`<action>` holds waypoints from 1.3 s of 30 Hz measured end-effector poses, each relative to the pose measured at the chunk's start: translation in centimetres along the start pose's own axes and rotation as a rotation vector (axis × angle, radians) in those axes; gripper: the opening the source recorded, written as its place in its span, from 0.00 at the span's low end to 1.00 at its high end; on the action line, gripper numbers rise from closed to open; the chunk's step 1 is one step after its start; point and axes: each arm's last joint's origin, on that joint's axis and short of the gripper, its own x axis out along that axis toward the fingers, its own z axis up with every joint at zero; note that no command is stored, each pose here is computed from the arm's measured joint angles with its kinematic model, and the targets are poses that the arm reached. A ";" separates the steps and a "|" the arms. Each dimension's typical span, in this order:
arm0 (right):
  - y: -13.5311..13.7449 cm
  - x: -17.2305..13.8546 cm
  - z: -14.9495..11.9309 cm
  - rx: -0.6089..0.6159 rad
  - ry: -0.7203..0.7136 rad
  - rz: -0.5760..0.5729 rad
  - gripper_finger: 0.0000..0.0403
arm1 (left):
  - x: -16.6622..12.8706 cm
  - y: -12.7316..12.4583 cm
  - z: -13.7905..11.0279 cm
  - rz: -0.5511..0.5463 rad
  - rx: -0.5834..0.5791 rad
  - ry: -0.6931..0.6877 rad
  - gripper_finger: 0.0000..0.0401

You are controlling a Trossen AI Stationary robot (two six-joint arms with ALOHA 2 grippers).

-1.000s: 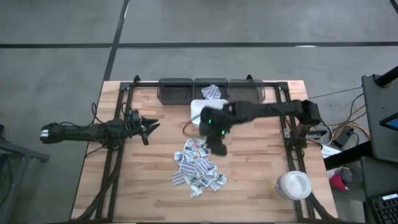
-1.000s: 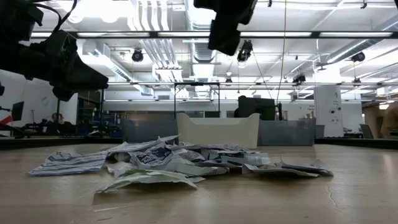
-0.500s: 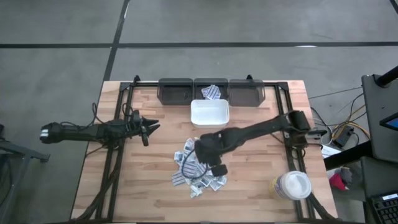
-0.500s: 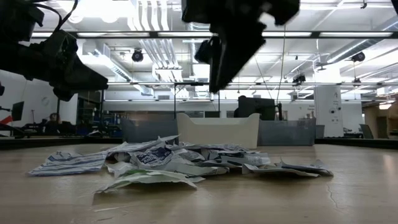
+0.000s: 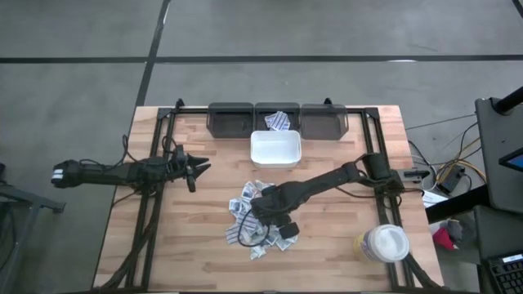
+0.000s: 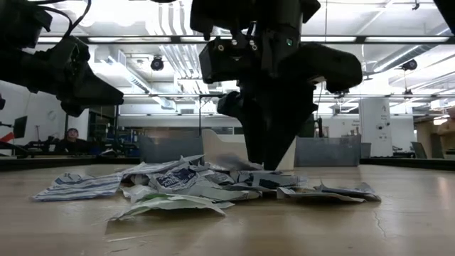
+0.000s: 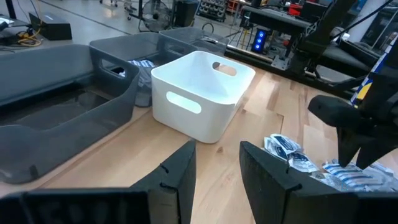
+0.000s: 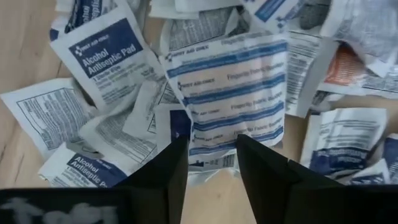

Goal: Pick & Place First Aid Supplies
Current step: Put the blue bandage into the middle black bin

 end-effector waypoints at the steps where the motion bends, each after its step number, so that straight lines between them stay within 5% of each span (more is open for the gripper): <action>1: 0.0 0.0 0.0 -0.001 -0.002 0.001 0.32 | 0.0 0.0 0.0 0.001 0.001 0.002 0.31; 17: 0.4 -0.1 0.3 0.079 -0.029 0.002 0.29 | 0.2 0.0 -0.3 0.011 0.014 0.033 0.31; 33: 0.3 -0.1 0.4 0.111 -0.030 -0.027 0.04 | 0.3 0.0 -0.4 0.014 0.016 0.043 0.31; 39: 0.0 -0.1 0.3 0.176 -0.028 -0.074 0.02 | 0.3 0.0 -0.4 0.014 0.015 0.042 0.31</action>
